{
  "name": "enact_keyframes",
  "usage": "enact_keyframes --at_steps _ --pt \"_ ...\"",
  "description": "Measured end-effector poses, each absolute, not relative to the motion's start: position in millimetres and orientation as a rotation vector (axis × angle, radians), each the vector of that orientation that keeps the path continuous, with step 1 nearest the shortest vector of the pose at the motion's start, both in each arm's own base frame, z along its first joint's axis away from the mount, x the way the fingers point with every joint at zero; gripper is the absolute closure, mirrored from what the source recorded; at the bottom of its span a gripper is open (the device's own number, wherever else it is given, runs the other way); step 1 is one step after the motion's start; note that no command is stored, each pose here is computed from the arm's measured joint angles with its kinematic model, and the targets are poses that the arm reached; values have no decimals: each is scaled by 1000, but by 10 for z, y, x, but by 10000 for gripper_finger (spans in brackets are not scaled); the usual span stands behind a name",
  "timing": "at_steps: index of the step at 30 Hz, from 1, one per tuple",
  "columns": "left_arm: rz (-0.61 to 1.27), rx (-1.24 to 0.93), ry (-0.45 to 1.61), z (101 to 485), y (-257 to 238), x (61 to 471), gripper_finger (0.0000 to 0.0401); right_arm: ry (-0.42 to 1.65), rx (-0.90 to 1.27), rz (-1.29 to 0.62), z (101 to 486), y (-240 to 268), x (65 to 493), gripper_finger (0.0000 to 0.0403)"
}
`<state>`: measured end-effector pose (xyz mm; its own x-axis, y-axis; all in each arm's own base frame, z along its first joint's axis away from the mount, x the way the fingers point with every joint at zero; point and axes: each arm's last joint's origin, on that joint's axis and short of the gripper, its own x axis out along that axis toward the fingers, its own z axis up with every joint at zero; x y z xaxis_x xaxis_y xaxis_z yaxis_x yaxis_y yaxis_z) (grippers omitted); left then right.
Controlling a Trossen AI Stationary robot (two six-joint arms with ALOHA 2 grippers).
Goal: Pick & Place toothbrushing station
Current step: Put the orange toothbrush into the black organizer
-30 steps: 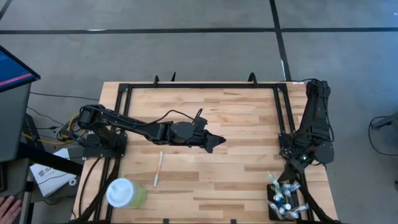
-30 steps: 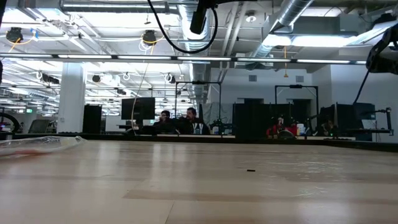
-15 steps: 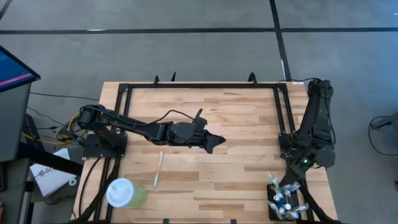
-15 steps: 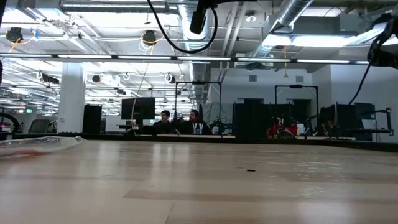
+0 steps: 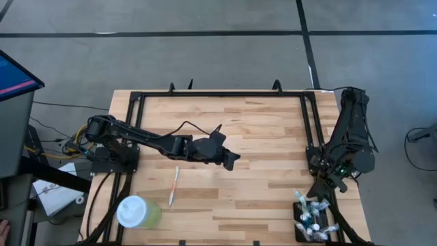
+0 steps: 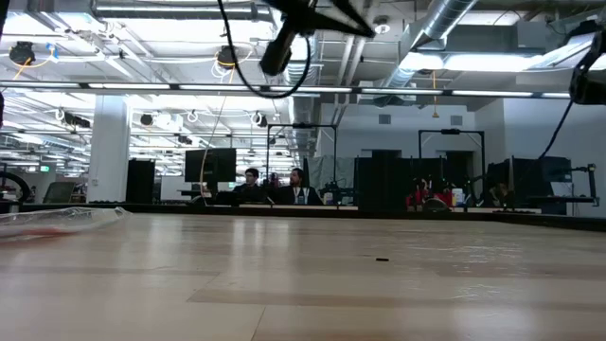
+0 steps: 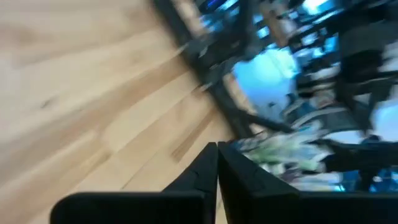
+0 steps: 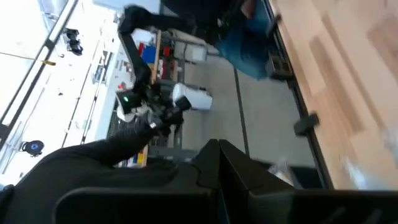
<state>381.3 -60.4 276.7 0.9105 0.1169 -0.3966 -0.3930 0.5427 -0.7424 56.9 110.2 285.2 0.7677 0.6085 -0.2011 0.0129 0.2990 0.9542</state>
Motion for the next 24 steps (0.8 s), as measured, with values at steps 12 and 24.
enact_keyframes --at_steps 12,24 --pt "424 -1073 678 2492 -680 3618 401 414 1163 401 3041 841 662 403" --pt "661 -1146 1085 2270 -794 3266 401 342 1154 323 3049 753 751 403"
